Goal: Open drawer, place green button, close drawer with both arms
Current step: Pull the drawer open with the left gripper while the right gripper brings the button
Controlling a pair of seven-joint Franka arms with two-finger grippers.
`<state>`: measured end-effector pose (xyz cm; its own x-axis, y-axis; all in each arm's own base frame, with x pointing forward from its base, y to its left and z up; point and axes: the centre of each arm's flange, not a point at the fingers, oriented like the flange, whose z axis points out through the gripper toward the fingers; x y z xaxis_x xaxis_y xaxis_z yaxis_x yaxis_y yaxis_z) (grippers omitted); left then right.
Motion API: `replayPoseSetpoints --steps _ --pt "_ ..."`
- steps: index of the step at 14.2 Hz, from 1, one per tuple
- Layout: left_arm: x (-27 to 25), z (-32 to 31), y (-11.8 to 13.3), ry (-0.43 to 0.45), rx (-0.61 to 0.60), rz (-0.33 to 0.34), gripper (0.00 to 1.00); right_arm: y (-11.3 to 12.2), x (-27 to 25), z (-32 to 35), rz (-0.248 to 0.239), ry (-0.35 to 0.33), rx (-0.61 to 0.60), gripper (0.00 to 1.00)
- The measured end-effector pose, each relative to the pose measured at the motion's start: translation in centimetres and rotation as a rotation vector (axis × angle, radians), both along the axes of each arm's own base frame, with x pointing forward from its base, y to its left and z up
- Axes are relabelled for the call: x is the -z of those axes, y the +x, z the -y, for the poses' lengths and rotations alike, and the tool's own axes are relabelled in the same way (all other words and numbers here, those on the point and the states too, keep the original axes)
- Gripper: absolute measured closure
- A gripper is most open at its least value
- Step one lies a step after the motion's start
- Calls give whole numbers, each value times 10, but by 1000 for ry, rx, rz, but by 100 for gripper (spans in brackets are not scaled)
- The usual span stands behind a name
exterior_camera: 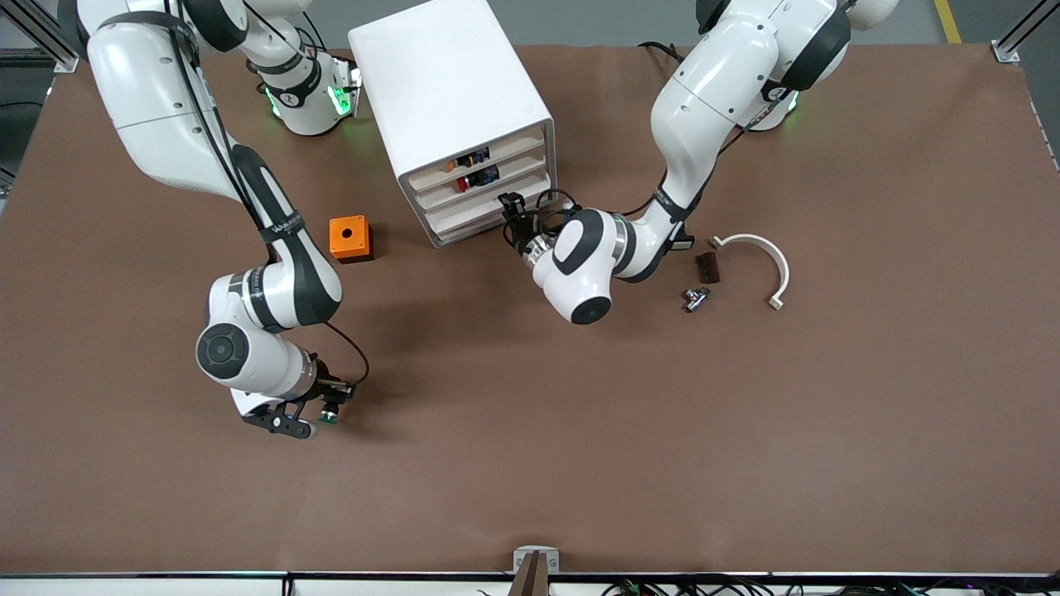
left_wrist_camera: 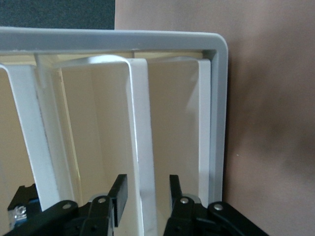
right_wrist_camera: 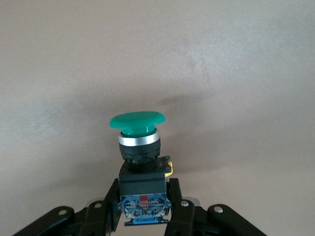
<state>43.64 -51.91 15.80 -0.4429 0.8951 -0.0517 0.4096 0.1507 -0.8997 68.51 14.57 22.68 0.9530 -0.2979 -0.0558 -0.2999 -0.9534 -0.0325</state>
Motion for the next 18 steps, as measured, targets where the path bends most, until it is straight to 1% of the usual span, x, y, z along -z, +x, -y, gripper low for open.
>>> replayPoseSetpoints --steps 1,2,3,6,8,10,13,15,17,18 --pt "0 1 -1 -1 1 1 67 -2 -11 -3 -11 -4 20 58" --pt "0 0 0 -5 3 5 78 -4 -23 -5 -22 -9 40 58" --pt "1 -1 1 -12 4 9 87 -7 -36 -10 -33 -14 66 58" --pt "1 -8 11 -40 -4 26 86 -22 -73 -41 -60 -36 156 58" --pt "-1 -21 30 -56 -34 47 86 -34 -93 -68 -70 -51 212 58" --pt "-5 -40 56 -86 -69 87 86 -51 -110 -99 -90 -60 274 58" --pt "-8 -66 88 -137 -109 155 86 -83 -139 -149 -126 -66 385 58" --pt "-8 -74 97 -158 -117 178 86 -108 -157 -184 -146 -71 459 58" --pt "-9 -75 102 -192 -123 216 83 -134 -169 -222 -164 -72 542 58" --pt "-9 -75 105 -206 -131 239 77 -148 -172 -241 -173 -72 585 58"
